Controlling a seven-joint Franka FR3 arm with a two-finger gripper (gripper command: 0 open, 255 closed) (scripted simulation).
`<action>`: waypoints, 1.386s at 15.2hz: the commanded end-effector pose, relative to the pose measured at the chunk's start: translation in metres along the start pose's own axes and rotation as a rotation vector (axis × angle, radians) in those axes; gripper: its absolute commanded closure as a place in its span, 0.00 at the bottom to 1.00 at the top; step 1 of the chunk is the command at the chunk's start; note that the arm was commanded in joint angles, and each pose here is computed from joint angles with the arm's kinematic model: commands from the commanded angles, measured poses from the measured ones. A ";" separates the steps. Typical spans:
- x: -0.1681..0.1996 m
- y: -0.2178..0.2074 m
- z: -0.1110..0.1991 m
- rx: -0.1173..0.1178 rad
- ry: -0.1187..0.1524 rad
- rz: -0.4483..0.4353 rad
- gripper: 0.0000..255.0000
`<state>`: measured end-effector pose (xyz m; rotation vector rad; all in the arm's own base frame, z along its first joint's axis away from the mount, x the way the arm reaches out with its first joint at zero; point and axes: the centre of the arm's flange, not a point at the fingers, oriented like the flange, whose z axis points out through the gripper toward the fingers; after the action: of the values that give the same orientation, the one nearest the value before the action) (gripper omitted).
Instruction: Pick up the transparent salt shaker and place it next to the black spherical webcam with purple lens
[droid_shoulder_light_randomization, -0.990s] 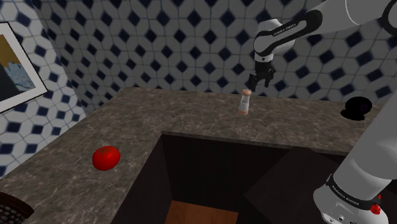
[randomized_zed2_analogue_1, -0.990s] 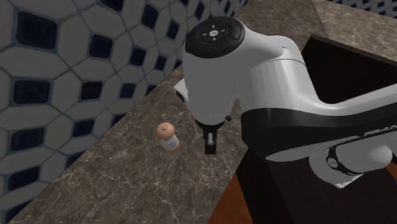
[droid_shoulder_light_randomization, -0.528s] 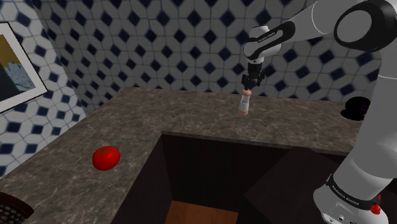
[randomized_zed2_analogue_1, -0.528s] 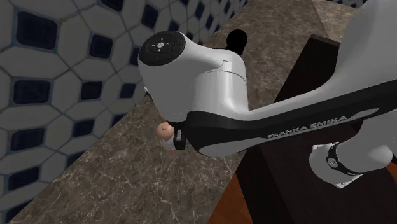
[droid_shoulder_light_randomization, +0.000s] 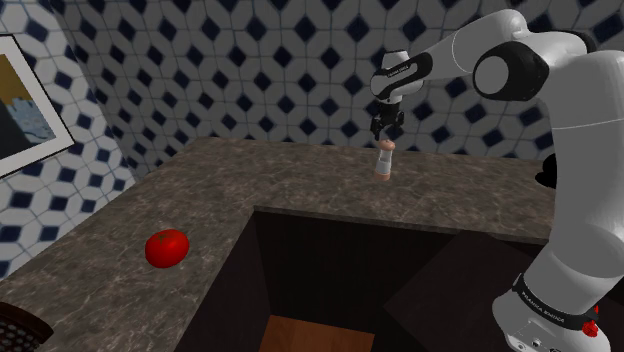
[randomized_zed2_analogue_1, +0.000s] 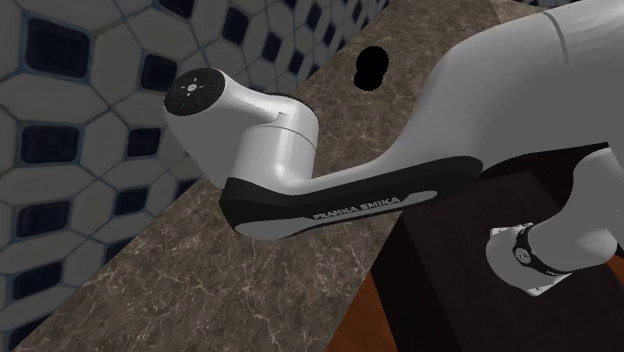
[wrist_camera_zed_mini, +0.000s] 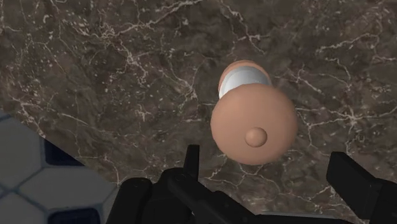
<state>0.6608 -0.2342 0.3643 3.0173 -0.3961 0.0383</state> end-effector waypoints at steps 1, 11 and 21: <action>0.005 0.001 0.009 0.000 0.003 0.001 0.00; 0.005 0.001 0.039 0.000 0.003 0.001 0.00; 0.005 0.001 0.039 0.000 0.003 0.001 1.00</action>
<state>0.6659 -0.2405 0.3268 3.0161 -0.3966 0.0443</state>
